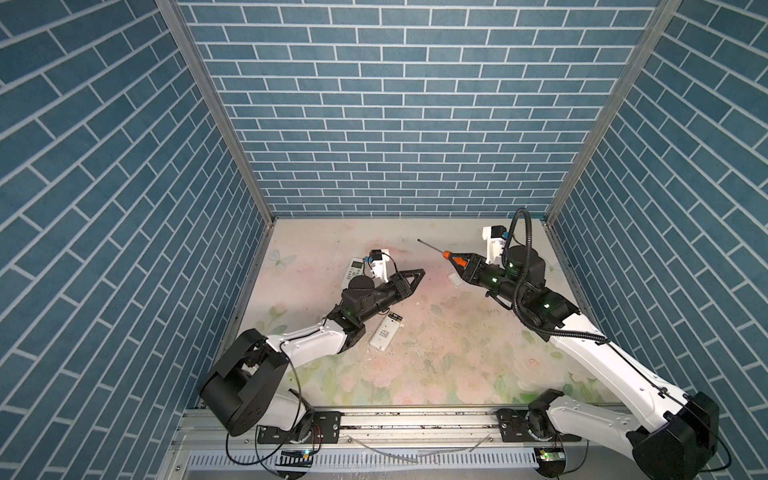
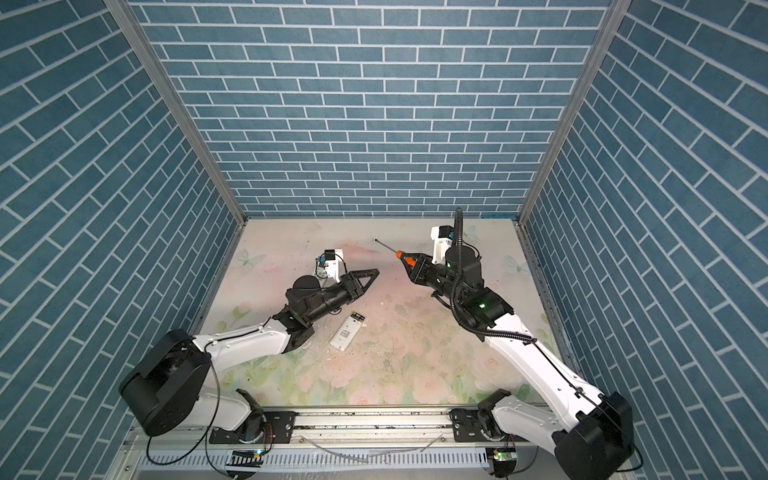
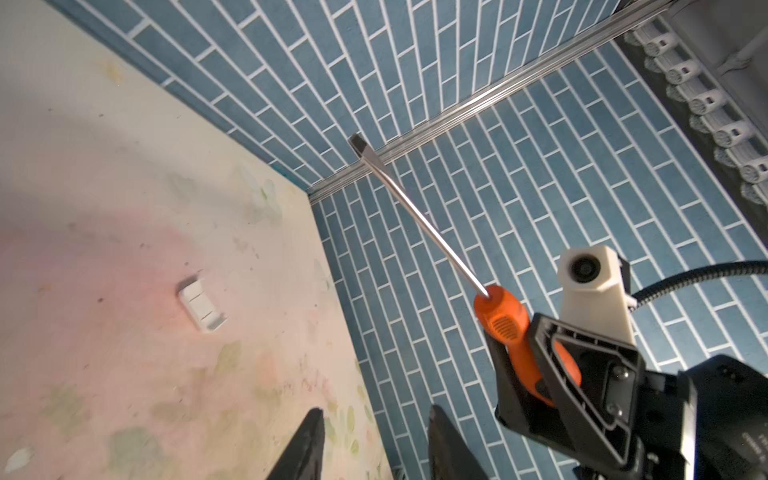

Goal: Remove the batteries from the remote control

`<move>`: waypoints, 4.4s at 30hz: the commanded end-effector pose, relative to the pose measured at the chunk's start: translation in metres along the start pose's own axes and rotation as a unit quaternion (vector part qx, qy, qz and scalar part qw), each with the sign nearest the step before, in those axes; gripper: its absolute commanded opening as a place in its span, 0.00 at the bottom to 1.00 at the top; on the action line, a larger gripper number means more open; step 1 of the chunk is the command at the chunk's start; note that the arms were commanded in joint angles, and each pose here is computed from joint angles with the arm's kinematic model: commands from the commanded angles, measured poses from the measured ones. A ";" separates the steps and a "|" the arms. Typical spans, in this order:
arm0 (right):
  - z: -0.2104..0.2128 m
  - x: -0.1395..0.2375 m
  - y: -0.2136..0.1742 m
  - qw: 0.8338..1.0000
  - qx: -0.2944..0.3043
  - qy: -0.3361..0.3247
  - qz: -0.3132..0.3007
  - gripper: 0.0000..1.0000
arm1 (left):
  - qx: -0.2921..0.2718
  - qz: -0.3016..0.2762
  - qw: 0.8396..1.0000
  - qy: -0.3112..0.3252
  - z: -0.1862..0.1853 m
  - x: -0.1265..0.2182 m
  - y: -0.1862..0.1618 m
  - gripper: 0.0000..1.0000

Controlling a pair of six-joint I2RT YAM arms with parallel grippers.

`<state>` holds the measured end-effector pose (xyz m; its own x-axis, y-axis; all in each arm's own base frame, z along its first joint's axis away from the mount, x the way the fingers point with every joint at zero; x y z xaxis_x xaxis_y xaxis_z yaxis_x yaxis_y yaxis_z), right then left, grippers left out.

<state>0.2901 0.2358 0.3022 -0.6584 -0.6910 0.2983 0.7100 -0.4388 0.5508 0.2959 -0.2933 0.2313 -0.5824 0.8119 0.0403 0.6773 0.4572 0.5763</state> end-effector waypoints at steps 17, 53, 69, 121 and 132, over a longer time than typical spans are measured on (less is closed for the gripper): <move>-0.040 -0.002 -0.055 0.974 -0.056 -0.176 0.135 0.00 | -0.057 0.149 0.941 0.298 0.124 0.121 -0.057 0.55; -0.036 -0.021 -0.083 0.951 -0.077 -0.198 0.223 0.00 | -0.258 0.385 0.811 0.356 0.170 0.102 -0.119 0.85; -0.044 -0.031 -0.098 0.939 -0.111 -0.217 0.242 0.00 | -0.259 0.419 0.813 0.310 0.175 0.100 -0.143 0.66; -0.060 -0.041 -0.145 0.921 -0.112 -0.252 0.274 0.00 | -0.205 0.397 0.784 0.432 0.179 0.161 -0.151 0.79; -0.058 -0.030 -0.145 0.921 -0.113 -0.264 0.263 0.00 | -0.244 0.419 0.788 0.379 0.172 0.131 -0.152 0.80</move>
<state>0.2299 0.2983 0.1696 -0.1913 -0.5245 0.8297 0.9693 -0.2342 0.0754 0.2126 -0.2005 0.0284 -0.3538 0.2523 0.9006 0.8087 -0.4012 0.4301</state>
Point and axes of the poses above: each gripper's point midway between its finger pads, its own x axis back along the fingers, its own z axis along the line the jaws close on, y = z × x, the point moved 1 cm from there along x, back along the fingers, and after that the axes turned 8 degrees about -x, right-handed, at the moved point
